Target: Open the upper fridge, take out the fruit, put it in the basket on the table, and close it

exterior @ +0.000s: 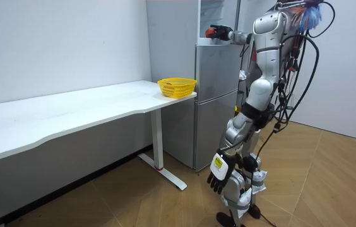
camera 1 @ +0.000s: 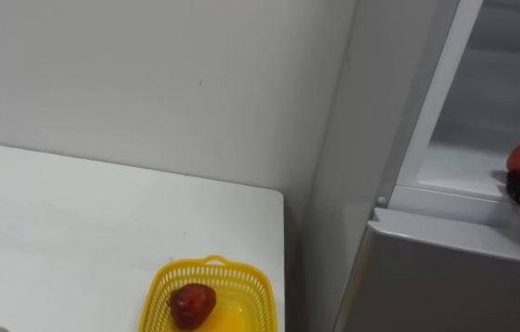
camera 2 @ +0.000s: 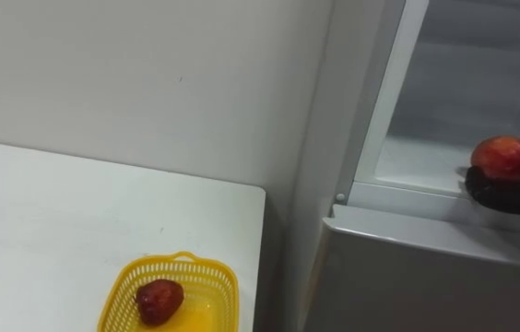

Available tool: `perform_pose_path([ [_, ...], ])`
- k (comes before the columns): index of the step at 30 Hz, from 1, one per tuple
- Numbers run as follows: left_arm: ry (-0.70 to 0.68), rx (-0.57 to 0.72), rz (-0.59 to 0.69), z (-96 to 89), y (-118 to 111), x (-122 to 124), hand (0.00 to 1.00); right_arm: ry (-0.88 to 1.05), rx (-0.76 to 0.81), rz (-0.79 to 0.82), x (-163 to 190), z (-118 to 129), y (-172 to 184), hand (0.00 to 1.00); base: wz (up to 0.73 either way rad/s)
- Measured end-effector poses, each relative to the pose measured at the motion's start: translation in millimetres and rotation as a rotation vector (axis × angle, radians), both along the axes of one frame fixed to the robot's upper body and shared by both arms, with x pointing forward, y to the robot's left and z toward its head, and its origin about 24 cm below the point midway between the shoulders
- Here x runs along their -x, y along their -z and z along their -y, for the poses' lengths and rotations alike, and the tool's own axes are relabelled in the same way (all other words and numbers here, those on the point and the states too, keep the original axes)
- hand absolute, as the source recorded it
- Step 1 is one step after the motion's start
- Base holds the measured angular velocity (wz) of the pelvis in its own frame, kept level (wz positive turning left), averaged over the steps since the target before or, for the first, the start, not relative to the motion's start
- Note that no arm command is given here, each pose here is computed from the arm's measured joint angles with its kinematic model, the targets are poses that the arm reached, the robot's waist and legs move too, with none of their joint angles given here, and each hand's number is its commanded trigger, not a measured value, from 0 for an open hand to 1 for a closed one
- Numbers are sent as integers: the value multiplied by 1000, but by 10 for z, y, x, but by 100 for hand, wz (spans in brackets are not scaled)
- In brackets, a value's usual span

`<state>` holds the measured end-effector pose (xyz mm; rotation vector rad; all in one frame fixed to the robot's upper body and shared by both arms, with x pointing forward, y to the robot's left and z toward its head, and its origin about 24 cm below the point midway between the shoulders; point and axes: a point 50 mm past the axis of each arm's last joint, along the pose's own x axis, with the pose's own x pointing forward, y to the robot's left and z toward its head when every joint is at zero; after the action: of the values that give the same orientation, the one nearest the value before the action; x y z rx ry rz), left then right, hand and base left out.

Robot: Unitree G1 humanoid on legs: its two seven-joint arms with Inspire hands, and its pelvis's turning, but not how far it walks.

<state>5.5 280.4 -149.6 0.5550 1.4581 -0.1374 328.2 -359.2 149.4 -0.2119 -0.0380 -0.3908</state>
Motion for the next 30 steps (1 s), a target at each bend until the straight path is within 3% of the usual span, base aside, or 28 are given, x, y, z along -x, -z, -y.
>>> perform_pose_path([
  [3, 1, -2, 4, -1, 0, -16, 0, -4, -5, 1, -6, -5, 3, 0, 0],
  [4, 1, -3, 5, -2, -1, -17, 0, -6, -6, 0, -6, -6, 5, 25, 0],
  [6, 1, -8, 8, -5, -2, -20, 0, -6, -5, -4, -4, 1, 10, 87, 0],
  [7, 2, -10, 8, -8, -3, -21, 0, -5, -5, -8, -1, 10, 15, 100, 0],
  [30, 4, -9, 1, -49, -18, -16, 0, -2, 23, -6, -16, 53, -84, 100, 0],
])
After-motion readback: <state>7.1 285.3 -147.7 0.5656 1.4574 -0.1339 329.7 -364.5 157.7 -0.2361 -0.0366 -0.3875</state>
